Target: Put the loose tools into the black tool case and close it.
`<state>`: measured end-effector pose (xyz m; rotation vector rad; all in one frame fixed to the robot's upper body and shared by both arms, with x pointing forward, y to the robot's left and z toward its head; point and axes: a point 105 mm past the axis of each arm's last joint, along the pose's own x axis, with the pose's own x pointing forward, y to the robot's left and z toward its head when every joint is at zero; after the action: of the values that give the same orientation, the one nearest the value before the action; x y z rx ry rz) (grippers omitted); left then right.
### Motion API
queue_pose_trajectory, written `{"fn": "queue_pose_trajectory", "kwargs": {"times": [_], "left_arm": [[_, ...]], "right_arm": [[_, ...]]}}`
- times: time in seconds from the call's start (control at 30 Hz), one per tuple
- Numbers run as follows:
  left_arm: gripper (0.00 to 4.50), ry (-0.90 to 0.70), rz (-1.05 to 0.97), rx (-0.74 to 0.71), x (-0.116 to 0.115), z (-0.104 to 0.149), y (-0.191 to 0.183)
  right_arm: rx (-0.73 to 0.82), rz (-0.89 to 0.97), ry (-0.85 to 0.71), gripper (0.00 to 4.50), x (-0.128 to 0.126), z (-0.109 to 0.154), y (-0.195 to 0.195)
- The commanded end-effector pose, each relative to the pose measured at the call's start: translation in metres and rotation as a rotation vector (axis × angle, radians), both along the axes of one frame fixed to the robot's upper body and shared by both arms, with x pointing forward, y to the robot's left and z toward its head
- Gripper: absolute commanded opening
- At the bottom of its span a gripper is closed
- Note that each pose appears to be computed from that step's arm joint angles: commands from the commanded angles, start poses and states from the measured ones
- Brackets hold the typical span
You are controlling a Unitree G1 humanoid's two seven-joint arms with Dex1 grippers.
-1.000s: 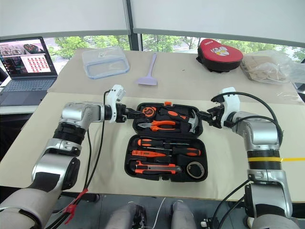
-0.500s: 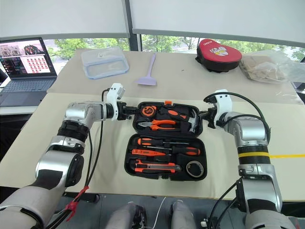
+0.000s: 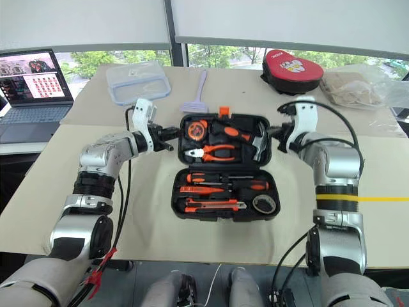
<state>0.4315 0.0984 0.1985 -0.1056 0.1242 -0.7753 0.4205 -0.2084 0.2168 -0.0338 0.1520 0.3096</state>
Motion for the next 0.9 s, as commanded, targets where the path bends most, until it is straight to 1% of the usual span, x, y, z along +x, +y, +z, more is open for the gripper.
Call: {"fn": "queue_pose_trajectory", "kwargs": {"times": [0.03, 0.1, 0.17, 0.23, 0.27, 0.37, 0.4, 0.47, 0.57, 0.63, 0.77, 0.83, 0.87, 0.9], "left_arm": [[0.01, -0.21, -0.174, -0.064, -0.019, 0.052, -0.036], [0.01, -0.241, -0.203, -0.023, -0.027, 0.045, -0.036], [0.01, -0.269, -0.22, 0.033, -0.036, 0.032, -0.034], [0.01, -0.287, -0.229, 0.076, -0.045, 0.018, -0.03], [0.01, -0.3, -0.228, 0.1, -0.05, 0.01, -0.027], [0.01, -0.359, -0.224, 0.172, -0.065, -0.004, -0.022], [0.01, -0.379, -0.22, 0.188, -0.07, -0.005, -0.02], [0.01, -0.403, -0.205, 0.202, -0.076, -0.007, -0.018], [0.01, -0.434, -0.19, 0.229, -0.084, -0.01, -0.014], [0.01, -0.437, -0.172, 0.233, -0.088, -0.011, -0.01], [0.01, -0.382, -0.118, 0.215, -0.103, -0.02, 0.008], [0.74, -0.353, -0.103, 0.225, -0.116, -0.023, 0.021], [0.92, -0.33, -0.079, 0.227, -0.121, -0.021, 0.032], [1.25, -0.296, -0.058, 0.222, -0.126, -0.02, 0.043]], "right_arm": [[-0.036, 0.142, -0.225, 0.0, -0.011, 0.049, 0.028], [-0.063, 0.168, -0.245, 0.0, -0.019, 0.045, 0.029], [-0.093, 0.195, -0.251, 0.0, -0.028, 0.033, 0.031], [-0.098, 0.208, -0.237, 0.0, -0.038, 0.018, 0.032], [-0.132, 0.204, -0.232, 0.0, -0.044, 0.006, 0.031], [-0.193, 0.18, -0.237, 0.0, -0.057, -0.018, 0.026], [-0.201, 0.172, -0.247, 0.0, -0.061, -0.022, 0.024], [-0.242, 0.178, -0.291, 0.0, -0.07, -0.025, 0.024], [-0.279, 0.189, -0.386, 0.0, -0.081, -0.019, 0.024], [-0.263, 0.196, -0.388, 0.0, -0.088, -0.022, 0.021], [-0.204, 0.258, -0.361, 0.0, -0.12, -0.032, 0.017], [-0.217, 0.312, -0.325, 0.73, -0.141, -0.037, 0.015], [-0.234, 0.319, -0.304, 0.96, -0.152, -0.037, 0.01], [-0.242, 0.324, -0.276, 1.26, -0.161, -0.037, 0.004]]}}
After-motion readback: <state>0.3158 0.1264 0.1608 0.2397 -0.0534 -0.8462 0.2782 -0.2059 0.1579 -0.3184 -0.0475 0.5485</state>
